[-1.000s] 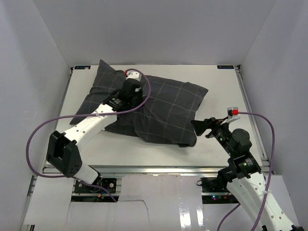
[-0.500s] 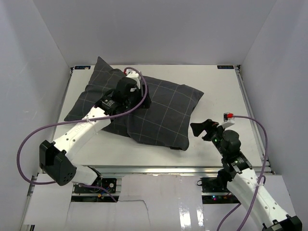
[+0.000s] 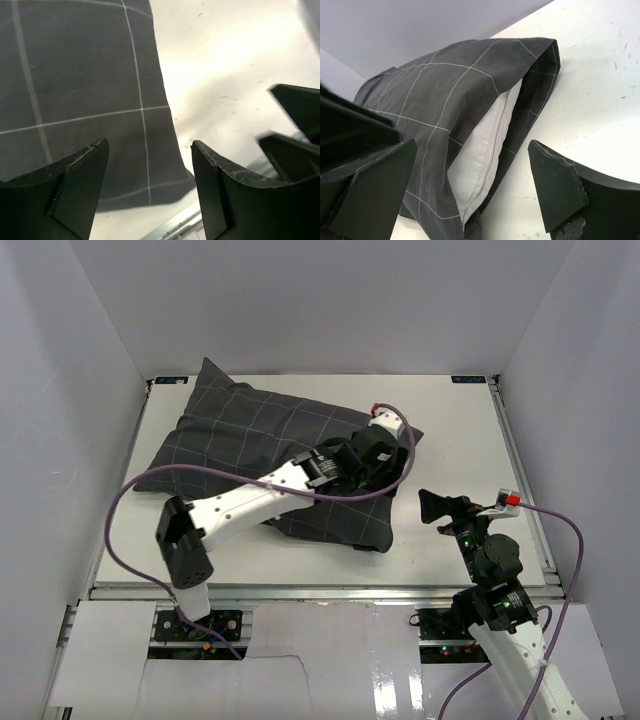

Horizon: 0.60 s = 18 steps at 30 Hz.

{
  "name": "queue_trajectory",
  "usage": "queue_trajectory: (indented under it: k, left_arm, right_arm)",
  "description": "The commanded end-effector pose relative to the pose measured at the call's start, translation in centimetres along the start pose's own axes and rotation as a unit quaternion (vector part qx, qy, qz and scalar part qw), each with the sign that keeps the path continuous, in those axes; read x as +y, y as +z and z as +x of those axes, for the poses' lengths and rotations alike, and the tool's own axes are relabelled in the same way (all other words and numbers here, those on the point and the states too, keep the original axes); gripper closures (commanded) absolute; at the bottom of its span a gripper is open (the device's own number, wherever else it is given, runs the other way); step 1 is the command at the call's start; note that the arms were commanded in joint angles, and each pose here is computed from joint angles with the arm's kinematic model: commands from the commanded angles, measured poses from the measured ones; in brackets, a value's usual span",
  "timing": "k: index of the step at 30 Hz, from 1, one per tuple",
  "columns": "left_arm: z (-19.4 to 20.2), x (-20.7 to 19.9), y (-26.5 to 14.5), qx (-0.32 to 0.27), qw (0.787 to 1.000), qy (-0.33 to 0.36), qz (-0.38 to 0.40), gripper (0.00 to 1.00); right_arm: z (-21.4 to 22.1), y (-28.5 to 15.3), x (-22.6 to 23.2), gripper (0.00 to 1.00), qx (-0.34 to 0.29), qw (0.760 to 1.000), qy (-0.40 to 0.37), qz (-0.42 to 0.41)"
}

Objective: Remove the pillowcase from the pillow

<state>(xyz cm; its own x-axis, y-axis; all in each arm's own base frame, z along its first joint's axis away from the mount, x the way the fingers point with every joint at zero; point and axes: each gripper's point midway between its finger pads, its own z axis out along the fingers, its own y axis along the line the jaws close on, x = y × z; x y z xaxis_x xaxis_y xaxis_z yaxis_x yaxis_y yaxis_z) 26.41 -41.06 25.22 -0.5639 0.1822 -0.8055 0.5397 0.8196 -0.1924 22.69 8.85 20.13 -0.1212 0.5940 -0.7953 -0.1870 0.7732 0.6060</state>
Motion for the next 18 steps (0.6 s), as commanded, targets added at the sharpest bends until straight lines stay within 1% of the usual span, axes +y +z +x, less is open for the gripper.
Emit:
queue_trajectory:
  k: [1, 2, 3, 4, 5, 7, 9, 10, 12, 15, 17, 18]
  left_arm:
    - [0.4, -0.3, 1.0, 0.013, 0.999, 0.025, -0.043, 0.22]
    - [1.5, -0.3, 2.6, 0.027, 0.997, 0.036, -0.060, 0.22]
    - [2.2, -0.7, 2.8, 0.039, 0.996, 0.048, -0.067, 0.22]
    - [1.4, -1.3, 3.0, 0.031, 0.996, 0.049, -0.068, 0.22]
    - [2.2, -1.1, 4.1, 0.038, 0.994, 0.059, -0.087, 0.22]
    - [2.3, -1.4, 4.3, 0.038, 0.992, 0.066, -0.100, 0.23]
    - [2.6, -0.8, 4.8, 0.039, 0.990, 0.066, -0.122, 0.28]
    - [2.6, -0.8, 4.8, 0.036, 0.989, 0.064, -0.126, 0.38]
    - [2.3, -0.4, 4.6, 0.028, 0.989, 0.057, -0.137, 0.57]
    - [1.4, 0.0, 3.9, 0.012, 0.987, 0.046, -0.150, 0.82]
    - [0.7, -0.2, 3.5, 0.002, 0.988, 0.038, -0.146, 0.90]
    - [0.0, -0.4, 3.0, -0.005, 0.990, 0.031, -0.139, 0.99]
  right_arm:
    - [-2.5, -0.8, 0.6, 0.02, -0.038, 0.999, 0.000, -0.001]
    - [-2.6, -0.9, 0.5, 0.02, -0.041, 0.999, -0.001, 0.002]
    - [-2.7, -1.0, 0.5, 0.02, -0.044, 0.999, -0.002, 0.002]
    - [-2.7, -1.0, 0.5, 0.02, -0.043, 0.999, -0.004, 0.003]
    - [-2.6, -1.0, 0.5, 0.02, -0.042, 0.999, -0.006, 0.001]
    - [-2.3, -1.0, 0.4, 0.02, -0.036, 0.999, -0.007, 0.001]
    - [-2.1, -0.9, 0.4, 0.02, -0.033, 0.999, -0.007, 0.000]
    - [-2.1, -0.9, 0.4, 0.02, -0.032, 0.999, -0.007, 0.001]
    - [-2.0, -1.0, 0.4, 0.02, -0.033, 0.999, -0.007, -0.002]
    - [-1.9, -0.9, 0.3, 0.02, -0.032, 0.999, -0.005, -0.001]
    - [-1.8, -0.9, 0.4, 0.02, -0.031, 1.000, -0.005, -0.002]
    - [-1.7, -0.8, 0.4, 0.02, -0.029, 1.000, -0.005, -0.002]
